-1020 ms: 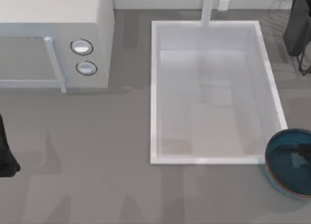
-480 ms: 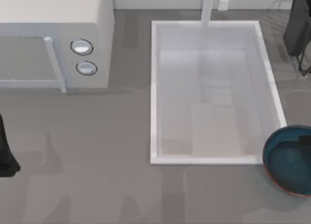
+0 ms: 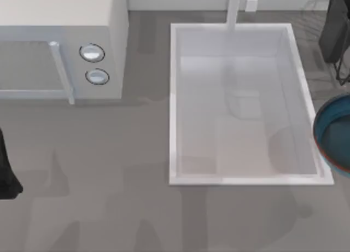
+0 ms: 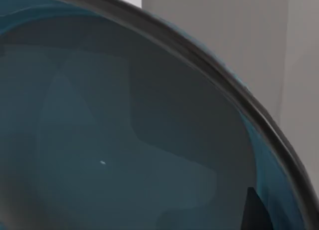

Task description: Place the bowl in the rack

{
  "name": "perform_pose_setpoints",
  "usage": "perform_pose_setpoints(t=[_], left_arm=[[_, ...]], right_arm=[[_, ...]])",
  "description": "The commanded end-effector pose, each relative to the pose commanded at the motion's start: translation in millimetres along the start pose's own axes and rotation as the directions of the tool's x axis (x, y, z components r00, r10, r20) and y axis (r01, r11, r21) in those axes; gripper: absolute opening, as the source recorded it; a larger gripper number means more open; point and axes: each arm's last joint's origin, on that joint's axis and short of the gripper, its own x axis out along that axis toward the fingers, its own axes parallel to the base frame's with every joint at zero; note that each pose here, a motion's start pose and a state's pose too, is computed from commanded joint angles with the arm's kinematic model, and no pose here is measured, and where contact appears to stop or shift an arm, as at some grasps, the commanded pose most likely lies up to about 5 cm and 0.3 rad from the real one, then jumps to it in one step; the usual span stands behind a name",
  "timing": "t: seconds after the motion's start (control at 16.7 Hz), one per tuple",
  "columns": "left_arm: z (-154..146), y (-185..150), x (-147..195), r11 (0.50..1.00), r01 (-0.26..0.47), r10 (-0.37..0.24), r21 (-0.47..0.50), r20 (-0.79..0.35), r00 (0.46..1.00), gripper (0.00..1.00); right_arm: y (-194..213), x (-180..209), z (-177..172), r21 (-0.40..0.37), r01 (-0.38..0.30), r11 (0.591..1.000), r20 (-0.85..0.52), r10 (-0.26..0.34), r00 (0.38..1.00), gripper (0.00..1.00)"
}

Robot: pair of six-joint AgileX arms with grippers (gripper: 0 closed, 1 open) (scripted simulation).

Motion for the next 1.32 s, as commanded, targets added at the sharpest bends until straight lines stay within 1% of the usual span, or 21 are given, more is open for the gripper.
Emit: perform_pose_setpoints(t=[0.18, 0.3, 0.66, 0.78, 0.9, 1.02, 1.14, 1.2, 1.32], left_arm=[[0, 0, 0, 1.000, 0.000, 0.000, 0.000, 0.000, 1.000, 1.00], [0, 0, 0, 1.000, 0.000, 0.000, 0.000, 0.000, 1.000, 1.00], [0, 0, 0, 1.000, 0.000, 0.000, 0.000, 0.000, 1.000, 1.00], [0, 0, 0, 1.000, 0.000, 0.000, 0.000, 0.000, 1.000, 1.00], [0, 0, 0, 1.000, 0.000, 0.000, 0.000, 0.000, 1.000, 1.00], [0, 0, 0, 1.000, 0.000, 0.000, 0.000, 0.000, 1.000, 1.00], [0, 0, 0, 1.000, 0.000, 0.000, 0.000, 0.000, 1.000, 1.00], [0, 0, 0, 1.000, 0.000, 0.000, 0.000, 0.000, 1.000, 1.00], [0, 0, 0, 1.000, 0.000, 0.000, 0.000, 0.000, 1.000, 1.00]], right_arm=[[0, -44, -9, 0.000, -0.002, 1.000, 0.029, 0.002, 1.000, 0.00], [0, -59, -15, -0.001, -0.002, 1.000, 0.045, 0.002, 0.999, 0.00], [1, -60, -15, -0.003, -0.004, 1.000, 0.046, 0.004, 0.999, 0.00], [-3, -62, -15, 0.011, -0.021, 1.000, 0.083, 0.020, 0.996, 0.00], [-12, -66, -15, 0.038, -0.057, 0.998, 0.165, 0.050, 0.985, 0.00], [-26, -71, -14, 0.071, -0.104, 0.992, 0.286, 0.080, 0.955, 0.00], [-42, -77, -14, 0.094, -0.154, 0.984, 0.431, 0.099, 0.897, 0.00], [-51, -81, -15, 0.100, -0.176, 0.979, 0.509, 0.102, 0.855, 0.00], [-69, -89, -17, 0.096, -0.207, 0.974, 0.660, 0.093, 0.746, 0.00]])
